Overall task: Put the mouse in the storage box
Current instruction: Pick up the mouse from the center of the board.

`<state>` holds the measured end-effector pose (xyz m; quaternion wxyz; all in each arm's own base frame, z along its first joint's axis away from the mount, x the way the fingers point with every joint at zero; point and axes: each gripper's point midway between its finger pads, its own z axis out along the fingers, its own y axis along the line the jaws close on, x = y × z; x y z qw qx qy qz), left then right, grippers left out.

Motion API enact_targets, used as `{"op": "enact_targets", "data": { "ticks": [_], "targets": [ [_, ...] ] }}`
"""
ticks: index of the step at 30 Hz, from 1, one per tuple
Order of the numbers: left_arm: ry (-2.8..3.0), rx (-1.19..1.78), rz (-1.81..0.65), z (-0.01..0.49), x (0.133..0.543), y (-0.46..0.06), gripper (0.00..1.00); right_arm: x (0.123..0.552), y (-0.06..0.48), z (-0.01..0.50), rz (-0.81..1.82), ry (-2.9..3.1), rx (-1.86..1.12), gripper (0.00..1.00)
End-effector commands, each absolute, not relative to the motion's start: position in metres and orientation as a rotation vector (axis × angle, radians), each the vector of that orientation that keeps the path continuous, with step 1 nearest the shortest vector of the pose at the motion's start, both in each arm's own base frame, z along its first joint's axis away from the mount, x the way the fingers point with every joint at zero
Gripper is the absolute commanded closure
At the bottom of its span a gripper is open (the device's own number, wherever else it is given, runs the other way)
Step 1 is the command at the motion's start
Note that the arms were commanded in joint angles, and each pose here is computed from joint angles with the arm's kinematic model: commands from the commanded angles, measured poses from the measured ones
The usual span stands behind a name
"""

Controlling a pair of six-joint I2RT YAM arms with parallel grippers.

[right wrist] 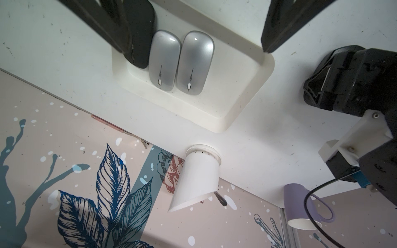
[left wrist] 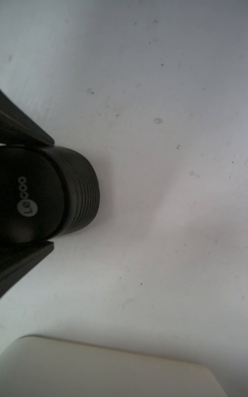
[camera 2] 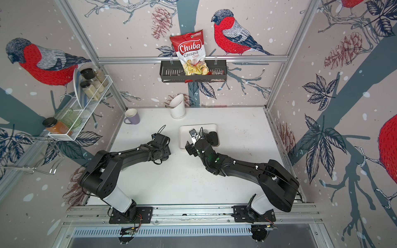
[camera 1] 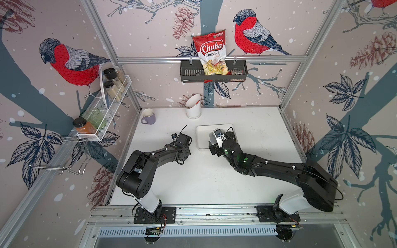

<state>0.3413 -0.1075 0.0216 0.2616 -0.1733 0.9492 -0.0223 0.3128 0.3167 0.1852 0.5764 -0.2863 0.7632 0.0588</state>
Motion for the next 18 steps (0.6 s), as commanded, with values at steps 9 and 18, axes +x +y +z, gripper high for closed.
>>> {"op": "enact_targets", "data": {
  "ticks": [9, 18],
  "targets": [
    [2.501, -0.404, -0.002, 0.061, 0.337, -0.096, 0.36, 0.319, 0.315, 0.202, 0.131, 1.747, -0.599, 0.00],
    [2.423, -0.237, -0.089, 0.129, 0.353, -0.126, 0.42, 0.324, 0.292, 0.221, 0.150, 1.714, -0.457, 0.00]
  ]
}}
